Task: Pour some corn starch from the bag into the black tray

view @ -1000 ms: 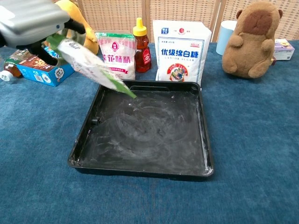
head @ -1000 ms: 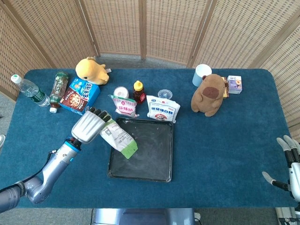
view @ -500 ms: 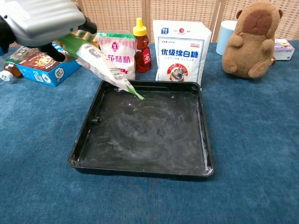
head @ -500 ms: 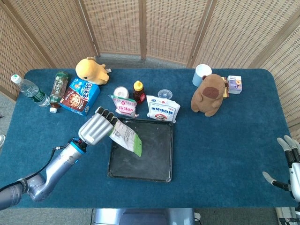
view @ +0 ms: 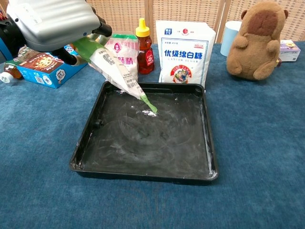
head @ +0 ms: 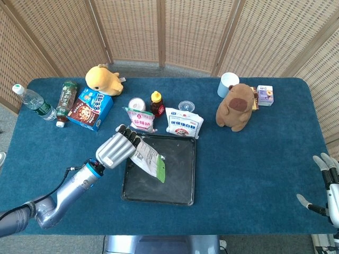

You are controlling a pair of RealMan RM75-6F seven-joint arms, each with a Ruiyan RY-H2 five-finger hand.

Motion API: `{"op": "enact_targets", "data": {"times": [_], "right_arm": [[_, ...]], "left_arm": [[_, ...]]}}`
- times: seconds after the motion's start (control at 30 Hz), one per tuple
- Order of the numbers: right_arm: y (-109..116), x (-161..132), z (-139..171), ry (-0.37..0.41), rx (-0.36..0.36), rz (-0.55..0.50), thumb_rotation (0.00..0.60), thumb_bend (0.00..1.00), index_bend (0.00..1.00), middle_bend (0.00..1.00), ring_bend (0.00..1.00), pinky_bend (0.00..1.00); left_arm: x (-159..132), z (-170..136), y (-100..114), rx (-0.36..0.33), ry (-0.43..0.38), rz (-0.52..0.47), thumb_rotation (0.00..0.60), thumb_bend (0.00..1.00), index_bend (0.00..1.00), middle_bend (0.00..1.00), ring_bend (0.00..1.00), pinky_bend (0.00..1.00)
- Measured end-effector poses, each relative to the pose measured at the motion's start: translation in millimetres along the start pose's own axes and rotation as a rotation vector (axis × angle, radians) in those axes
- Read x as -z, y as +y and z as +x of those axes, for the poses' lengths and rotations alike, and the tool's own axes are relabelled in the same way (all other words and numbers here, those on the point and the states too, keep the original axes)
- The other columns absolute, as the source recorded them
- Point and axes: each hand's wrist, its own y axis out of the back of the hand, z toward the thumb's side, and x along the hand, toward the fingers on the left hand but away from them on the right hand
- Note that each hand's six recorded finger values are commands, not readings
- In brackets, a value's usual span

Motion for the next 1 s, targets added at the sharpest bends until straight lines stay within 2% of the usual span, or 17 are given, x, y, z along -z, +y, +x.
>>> {"op": "enact_targets", "data": {"times": [0.17, 0.47, 0.8, 1.0], "right_arm": [[-1, 0, 0, -0.001, -0.003, 0.002, 0.600, 0.06, 0.08, 0.00, 0.00, 0.00], [-5, -1, 0, -0.001, -0.010, 0.013, 0.600, 0.06, 0.08, 0.00, 0.00, 0.00], [-11, -2, -1, -0.002, -0.021, 0.029, 0.600, 0.06, 0.08, 0.00, 0.00, 0.00], [-14, -2, -1, -0.003, -0.027, 0.037, 0.600, 0.06, 0.08, 0.00, 0.00, 0.00]], "left_arm": [[4, -4, -5, 0.014, 0.040, -0.106, 0.600, 0.33, 0.63, 0.57, 0.52, 0.50], [17, -27, -30, 0.037, 0.183, -0.492, 0.600, 0.33, 0.63, 0.57, 0.52, 0.50], [30, -65, -82, 0.038, 0.399, -0.887, 0.600, 0.33, 0.63, 0.57, 0.52, 0.50], [32, -86, -116, 0.041, 0.506, -0.993, 0.600, 0.33, 0.63, 0.57, 0.52, 0.50]]}}
